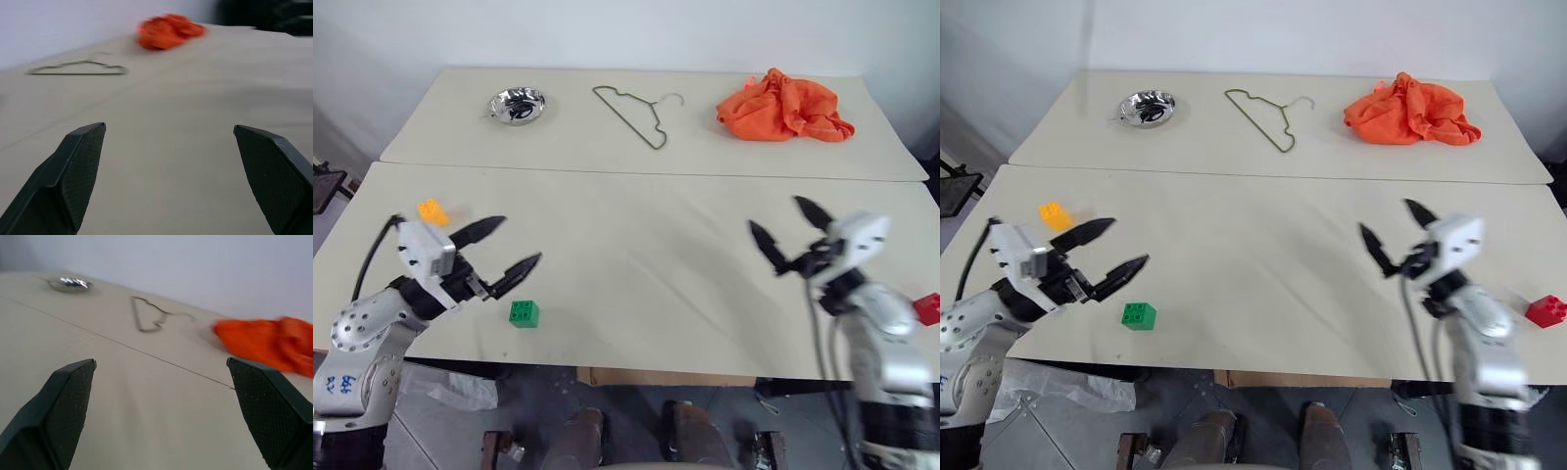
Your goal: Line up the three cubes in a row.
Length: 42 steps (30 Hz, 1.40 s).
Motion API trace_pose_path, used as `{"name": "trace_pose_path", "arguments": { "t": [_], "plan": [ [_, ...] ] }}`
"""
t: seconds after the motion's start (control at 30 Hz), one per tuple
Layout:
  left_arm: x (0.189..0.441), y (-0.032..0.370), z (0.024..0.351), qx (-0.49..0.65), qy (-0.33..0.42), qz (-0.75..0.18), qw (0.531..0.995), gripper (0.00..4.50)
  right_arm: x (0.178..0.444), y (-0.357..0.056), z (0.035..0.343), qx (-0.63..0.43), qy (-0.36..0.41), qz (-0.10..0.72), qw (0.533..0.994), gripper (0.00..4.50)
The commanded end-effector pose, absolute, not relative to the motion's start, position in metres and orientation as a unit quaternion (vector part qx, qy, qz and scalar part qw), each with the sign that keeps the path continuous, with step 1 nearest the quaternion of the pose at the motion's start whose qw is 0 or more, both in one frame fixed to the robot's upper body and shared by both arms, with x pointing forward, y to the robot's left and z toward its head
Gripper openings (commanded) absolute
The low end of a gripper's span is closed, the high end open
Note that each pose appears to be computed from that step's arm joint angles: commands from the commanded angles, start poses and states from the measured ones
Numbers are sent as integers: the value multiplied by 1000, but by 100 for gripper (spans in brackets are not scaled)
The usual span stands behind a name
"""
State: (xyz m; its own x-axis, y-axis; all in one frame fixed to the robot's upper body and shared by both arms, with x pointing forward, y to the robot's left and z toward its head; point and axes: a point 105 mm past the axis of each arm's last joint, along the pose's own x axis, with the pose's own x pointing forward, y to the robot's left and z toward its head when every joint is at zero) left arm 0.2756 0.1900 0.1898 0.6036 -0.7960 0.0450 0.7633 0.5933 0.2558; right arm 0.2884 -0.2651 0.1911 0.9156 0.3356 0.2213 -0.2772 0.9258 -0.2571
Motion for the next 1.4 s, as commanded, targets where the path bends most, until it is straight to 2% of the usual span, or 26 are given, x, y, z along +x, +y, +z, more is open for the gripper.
{"name": "trace_pose_path", "arguments": {
  "t": [0.03, 0.1, 0.17, 0.23, 0.3, 0.43, 0.63, 0.73, 0.83, 1.03, 1.23, 1.4],
  "plan": [
    [274, 176, 196, 107, -81, -496, 858, 444, 266, -293, 214, -133, -147, 112, 974, 450],
    [274, 167, 200, 106, -90, -522, 841, 444, 253, -312, 213, -144, -133, 80, 977, 450],
    [275, 150, 204, 77, -94, -574, 810, 444, 224, -359, 200, -152, -101, -17, 983, 450],
    [276, 142, 189, 99, -63, -614, 781, 444, 193, -397, 179, -144, -67, -113, 981, 450],
    [275, 140, 178, 121, -44, -627, 768, 444, 175, -413, 159, -137, -33, -160, 977, 450],
    [278, 137, 178, 130, -53, -630, 764, 444, 166, -410, 129, -110, 0, -171, 979, 450],
    [279, 136, 179, 133, -64, -617, 773, 444, 153, -412, 116, -99, 11, -194, 976, 450],
    [284, 136, 184, 144, -83, -602, 781, 444, 158, -410, 121, -87, -8, -198, 976, 450],
    [288, 135, 186, 148, -91, -597, 783, 444, 179, -408, 131, -71, -25, -198, 977, 450],
    [286, 129, 188, 144, -95, -601, 781, 444, 207, -427, 138, -38, -15, -263, 964, 450],
    [281, 129, 187, 144, -88, -605, 778, 444, 239, -422, 125, -35, 35, -260, 964, 450],
    [279, 129, 186, 147, -85, -602, 780, 444, 246, -425, 114, -34, 62, -281, 957, 450]
  ]
}}
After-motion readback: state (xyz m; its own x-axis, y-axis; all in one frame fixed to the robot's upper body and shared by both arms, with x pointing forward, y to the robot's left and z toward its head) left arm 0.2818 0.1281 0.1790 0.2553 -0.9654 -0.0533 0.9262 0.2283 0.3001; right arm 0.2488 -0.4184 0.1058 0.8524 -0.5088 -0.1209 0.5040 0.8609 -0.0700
